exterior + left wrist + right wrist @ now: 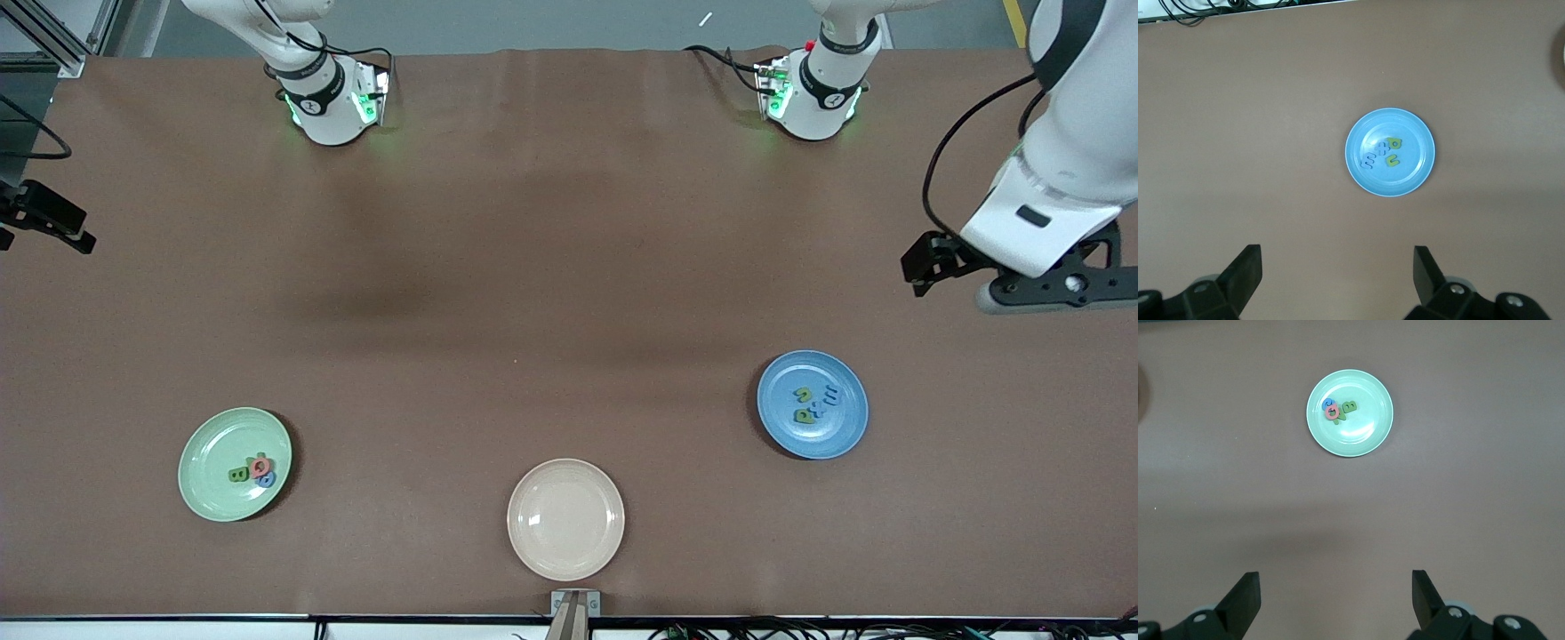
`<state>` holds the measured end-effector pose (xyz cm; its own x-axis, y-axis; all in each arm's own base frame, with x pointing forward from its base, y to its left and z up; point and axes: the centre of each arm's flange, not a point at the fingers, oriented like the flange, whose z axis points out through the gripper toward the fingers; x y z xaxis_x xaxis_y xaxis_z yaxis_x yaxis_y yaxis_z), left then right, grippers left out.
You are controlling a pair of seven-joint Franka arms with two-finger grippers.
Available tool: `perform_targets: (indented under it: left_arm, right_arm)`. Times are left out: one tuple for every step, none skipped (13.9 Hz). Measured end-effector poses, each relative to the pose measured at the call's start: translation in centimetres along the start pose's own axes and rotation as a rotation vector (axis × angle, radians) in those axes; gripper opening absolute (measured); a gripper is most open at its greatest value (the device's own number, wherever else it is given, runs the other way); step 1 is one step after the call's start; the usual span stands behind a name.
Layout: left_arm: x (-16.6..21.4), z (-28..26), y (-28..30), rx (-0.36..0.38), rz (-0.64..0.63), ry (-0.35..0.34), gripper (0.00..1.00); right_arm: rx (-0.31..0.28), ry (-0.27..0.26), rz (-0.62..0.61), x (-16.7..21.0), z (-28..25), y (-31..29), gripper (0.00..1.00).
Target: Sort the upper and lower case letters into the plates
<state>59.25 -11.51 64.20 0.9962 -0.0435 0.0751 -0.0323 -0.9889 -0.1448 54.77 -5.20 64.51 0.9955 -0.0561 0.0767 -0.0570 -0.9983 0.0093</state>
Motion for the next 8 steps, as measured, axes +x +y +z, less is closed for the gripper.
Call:
perform_targets:
  left_arm:
    - [-0.3,-0.6,-1.1,-0.022,0.009,0.001,1.0]
    - [-0.5,-1.0,-2.3,-0.038,0.017,0.003,1.0]
    - [-0.8,-1.2,-3.5,-0.047,0.023,0.003,1.0]
    - [-1.1,-1.3,-4.2,-0.052,0.031,-0.002,1.0]
    - [-1.6,-1.3,-4.6,-0.051,0.04,-0.006,1.0]
    - [-2.0,-1.3,-4.5,-0.048,0.047,-0.01,1.0]
    - [-2.4,-1.5,-4.1,-0.045,0.052,-0.011,1.0]
    - [-2.8,-1.6,-3.9,-0.043,0.055,-0.011,1.0]
  right_arm:
    - [0.0,-0.001,-0.001,0.0,0.1,-0.1,1.0]
    - [0.0,-0.006,-0.003,0.2,0.3,-0.2,1.0]
    - [0.0,-0.012,-0.005,0.4,0.7,-0.3,1.0]
    - [0.0,-0.019,-0.007,0.6,1.2,-0.4,1.0]
    - [0.0,-0.025,-0.01,0.8,1.5,-0.6,1.0]
    - [0.0,-0.027,-0.011,1.0,1.7,-0.7,1.0]
    - [-0.001,-0.028,-0.012,1.1,1.8,-0.7,1.0]
    - [-0.001,-0.028,-0.011,1.1,1.7,-0.7,1.0]
